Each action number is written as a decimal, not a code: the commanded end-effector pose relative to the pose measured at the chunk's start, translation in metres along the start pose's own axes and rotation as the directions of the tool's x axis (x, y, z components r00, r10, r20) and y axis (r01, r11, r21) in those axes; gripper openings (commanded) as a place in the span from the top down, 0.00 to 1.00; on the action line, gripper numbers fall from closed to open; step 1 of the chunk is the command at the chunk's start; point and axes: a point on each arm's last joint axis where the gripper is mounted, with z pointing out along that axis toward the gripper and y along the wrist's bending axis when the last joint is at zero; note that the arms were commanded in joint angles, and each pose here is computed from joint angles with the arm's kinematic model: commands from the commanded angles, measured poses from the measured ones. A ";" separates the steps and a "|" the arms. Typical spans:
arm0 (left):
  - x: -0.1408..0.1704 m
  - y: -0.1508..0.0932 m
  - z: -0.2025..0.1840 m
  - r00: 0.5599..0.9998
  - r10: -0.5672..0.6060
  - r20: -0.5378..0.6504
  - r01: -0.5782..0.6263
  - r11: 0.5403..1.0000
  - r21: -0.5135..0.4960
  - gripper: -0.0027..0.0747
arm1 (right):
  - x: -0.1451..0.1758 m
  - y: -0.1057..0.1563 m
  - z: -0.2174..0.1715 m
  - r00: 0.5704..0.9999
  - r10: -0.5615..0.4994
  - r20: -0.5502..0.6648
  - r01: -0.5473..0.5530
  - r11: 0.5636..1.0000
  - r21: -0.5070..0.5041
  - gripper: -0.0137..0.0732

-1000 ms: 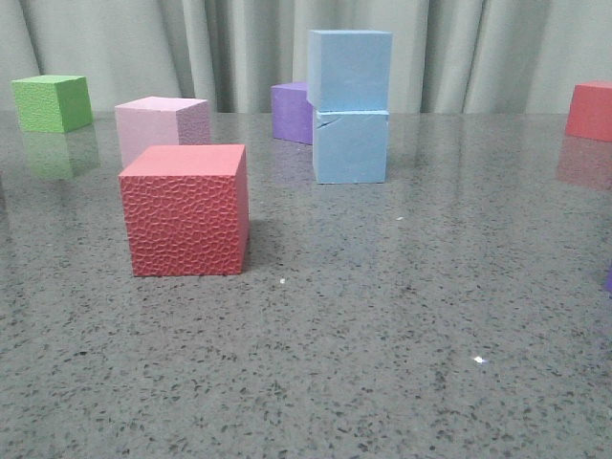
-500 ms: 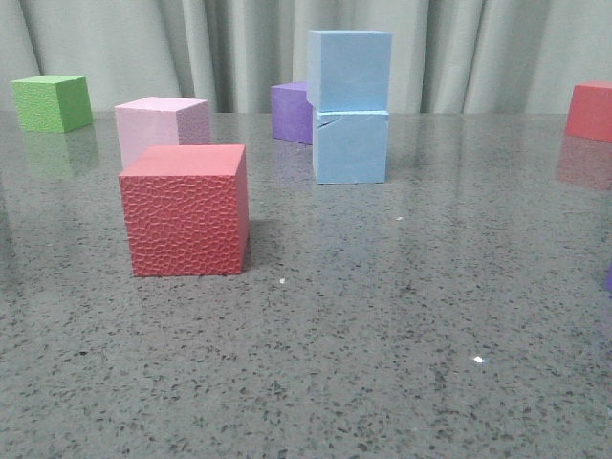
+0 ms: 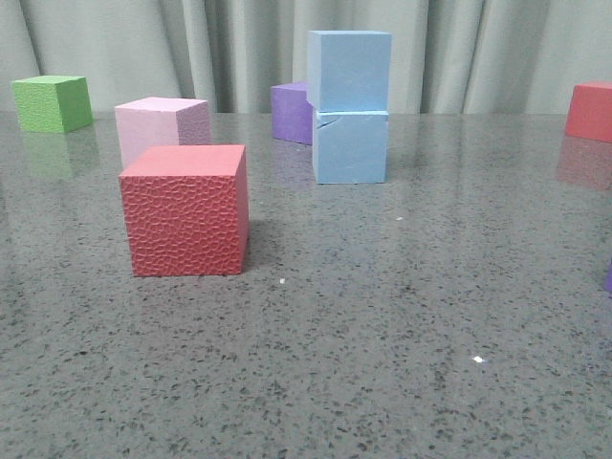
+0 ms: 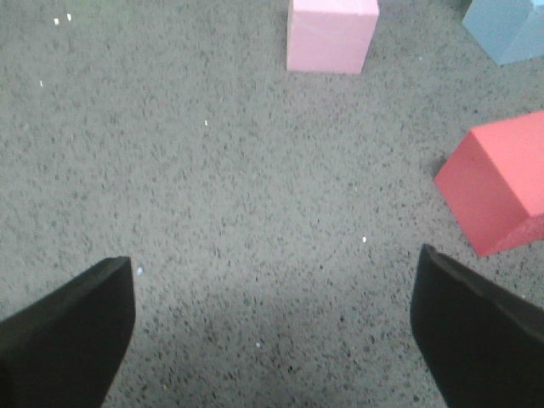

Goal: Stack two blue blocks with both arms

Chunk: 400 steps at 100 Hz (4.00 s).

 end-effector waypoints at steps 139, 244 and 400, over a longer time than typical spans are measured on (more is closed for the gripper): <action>-0.008 0.000 -0.004 0.993 -0.039 0.115 0.039 0.999 -0.003 0.17 | -0.005 0.001 -0.012 0.994 0.006 0.108 -0.004 1.000 -0.022 0.11; -0.009 0.000 -0.004 0.993 -0.039 0.116 0.040 0.999 -0.003 0.90 | -0.005 0.001 -0.012 0.995 0.006 0.104 -0.004 1.000 -0.021 0.85; -0.009 0.000 -0.004 0.993 -0.039 0.116 0.040 0.999 -0.003 0.99 | -0.003 0.000 -0.012 0.997 0.006 0.083 -0.004 1.000 -0.019 0.92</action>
